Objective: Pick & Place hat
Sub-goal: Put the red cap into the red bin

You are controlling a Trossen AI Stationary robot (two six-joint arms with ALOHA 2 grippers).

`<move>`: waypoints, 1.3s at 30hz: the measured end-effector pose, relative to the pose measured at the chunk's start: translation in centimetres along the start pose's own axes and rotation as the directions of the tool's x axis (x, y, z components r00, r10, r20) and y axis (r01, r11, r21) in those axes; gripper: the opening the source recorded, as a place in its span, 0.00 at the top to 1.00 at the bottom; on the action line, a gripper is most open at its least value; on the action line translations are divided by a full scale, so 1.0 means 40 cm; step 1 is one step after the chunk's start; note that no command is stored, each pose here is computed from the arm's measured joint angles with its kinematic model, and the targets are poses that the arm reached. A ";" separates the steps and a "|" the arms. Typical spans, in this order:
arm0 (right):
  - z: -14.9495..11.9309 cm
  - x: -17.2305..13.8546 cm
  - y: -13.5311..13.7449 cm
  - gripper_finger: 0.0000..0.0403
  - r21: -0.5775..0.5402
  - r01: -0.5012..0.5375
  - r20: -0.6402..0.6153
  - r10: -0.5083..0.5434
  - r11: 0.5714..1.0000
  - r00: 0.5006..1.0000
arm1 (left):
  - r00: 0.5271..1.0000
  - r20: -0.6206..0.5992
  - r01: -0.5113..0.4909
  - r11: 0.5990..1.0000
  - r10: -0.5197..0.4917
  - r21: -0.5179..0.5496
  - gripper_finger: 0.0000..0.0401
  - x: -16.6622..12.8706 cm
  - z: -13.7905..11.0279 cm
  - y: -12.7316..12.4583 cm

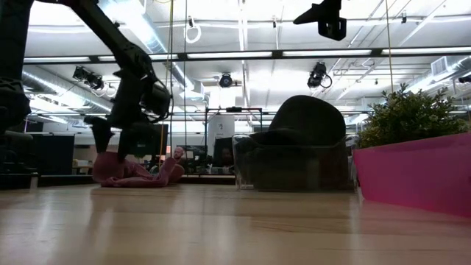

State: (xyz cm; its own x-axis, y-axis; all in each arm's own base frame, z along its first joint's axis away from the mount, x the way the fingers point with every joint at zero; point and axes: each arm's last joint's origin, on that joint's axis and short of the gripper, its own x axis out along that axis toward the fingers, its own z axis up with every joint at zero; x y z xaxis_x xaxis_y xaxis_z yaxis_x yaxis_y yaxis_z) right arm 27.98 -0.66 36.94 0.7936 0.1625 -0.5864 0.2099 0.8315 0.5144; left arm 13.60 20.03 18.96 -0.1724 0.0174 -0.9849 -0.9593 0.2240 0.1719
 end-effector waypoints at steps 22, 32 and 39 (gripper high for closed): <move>0.013 -0.001 0.005 0.54 0.035 -0.002 0.064 -0.001 0.999 0.998 | 0.982 0.089 0.165 0.985 -0.169 0.051 0.61 0.073 0.007 -0.013; 0.013 -0.001 0.005 0.54 0.035 -0.002 0.064 -0.001 0.999 0.998 | 0.963 0.187 0.176 0.979 -0.193 0.104 0.97 -0.005 -0.033 0.016; 0.013 -0.001 0.005 0.54 0.031 -0.001 0.064 -0.001 1.000 0.998 | 0.855 0.439 0.247 0.961 -0.276 0.123 0.97 -0.129 -0.106 0.056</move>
State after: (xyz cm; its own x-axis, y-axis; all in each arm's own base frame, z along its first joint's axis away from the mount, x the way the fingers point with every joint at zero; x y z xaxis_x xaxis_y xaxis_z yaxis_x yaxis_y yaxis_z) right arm 28.29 -0.77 37.37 0.8282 0.1275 -0.5457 0.2268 0.8142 0.5345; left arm 11.39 16.31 24.51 0.2158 0.3812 -0.8989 -0.9371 0.3394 -0.0811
